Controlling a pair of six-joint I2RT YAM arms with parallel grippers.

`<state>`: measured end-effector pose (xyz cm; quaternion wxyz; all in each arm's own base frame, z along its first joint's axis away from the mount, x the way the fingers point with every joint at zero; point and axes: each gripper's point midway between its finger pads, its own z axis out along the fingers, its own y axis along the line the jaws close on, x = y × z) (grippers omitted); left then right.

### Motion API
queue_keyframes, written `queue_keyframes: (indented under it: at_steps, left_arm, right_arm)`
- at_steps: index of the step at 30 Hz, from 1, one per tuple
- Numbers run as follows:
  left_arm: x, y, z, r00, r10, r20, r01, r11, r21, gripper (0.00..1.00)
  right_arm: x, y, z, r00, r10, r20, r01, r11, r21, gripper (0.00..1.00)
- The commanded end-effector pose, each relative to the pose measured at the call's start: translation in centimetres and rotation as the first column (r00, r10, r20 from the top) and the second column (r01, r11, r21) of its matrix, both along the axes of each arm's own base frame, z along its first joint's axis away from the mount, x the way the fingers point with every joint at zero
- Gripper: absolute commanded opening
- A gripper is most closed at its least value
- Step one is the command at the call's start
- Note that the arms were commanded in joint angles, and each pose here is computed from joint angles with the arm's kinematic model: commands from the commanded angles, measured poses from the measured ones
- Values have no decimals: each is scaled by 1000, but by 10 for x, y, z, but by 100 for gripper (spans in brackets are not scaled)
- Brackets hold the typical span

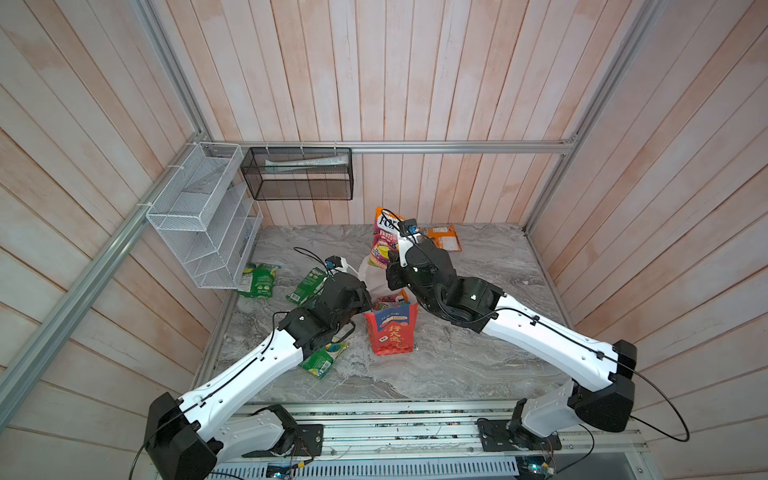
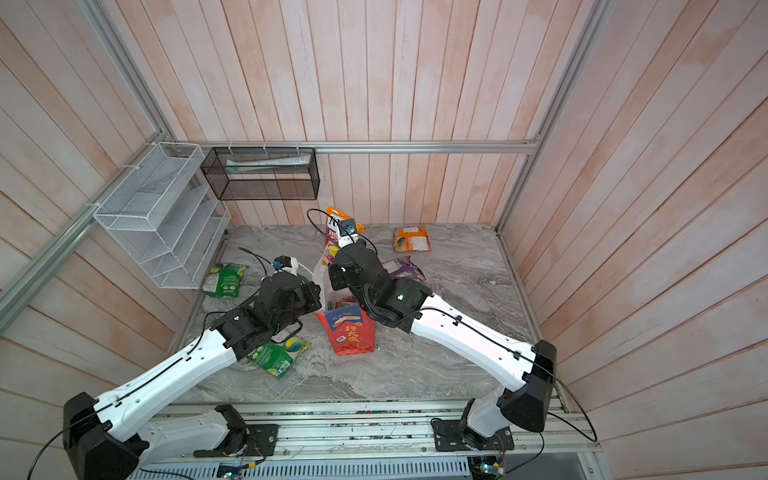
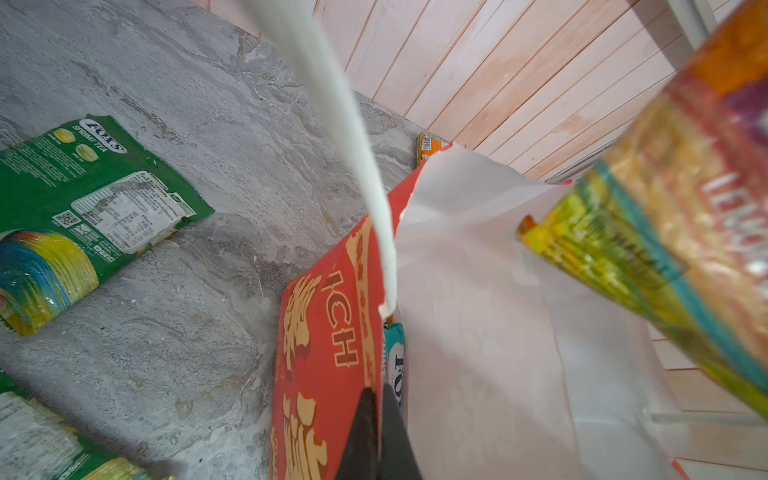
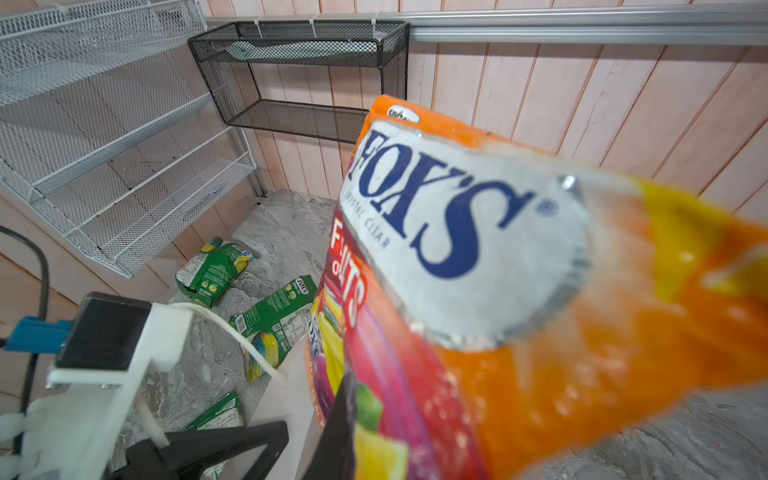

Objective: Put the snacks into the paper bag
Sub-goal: 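Carry the FOX'S packet with the right gripper over the bag, then lower the FOX'S packet into the bag and open the right gripper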

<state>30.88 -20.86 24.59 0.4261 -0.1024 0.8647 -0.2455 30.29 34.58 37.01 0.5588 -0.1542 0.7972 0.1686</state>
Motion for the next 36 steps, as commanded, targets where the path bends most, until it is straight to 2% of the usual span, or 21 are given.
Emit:
queue_keyframes:
  at_steps: [1,14,21,25,28,36]
  left_arm:
    - [-1,6,8,999,16,31,-16,1000,17,0]
    - [-1,8,9,999,27,35,-28,999,20,0]
    - [-1,9,9,999,28,37,-29,999,24,0]
    - [0,9,9,999,30,39,-31,999,27,0]
    - [0,9,9,999,31,39,-32,999,29,0]
    - [1,9,8,999,32,39,-34,999,31,0]
  right_arm:
    - [3,-1,7,999,-35,-7,35,999,-14,13]
    - [7,17,-17,993,-2,-114,-20,982,-189,13]
    - [6,24,-29,987,19,-157,-58,967,-248,13]
    - [7,24,-31,987,19,-161,-63,962,-267,24]
    - [7,25,-31,987,24,-161,-66,962,-264,36]
    - [2,18,-14,992,36,-122,-61,977,-204,45]
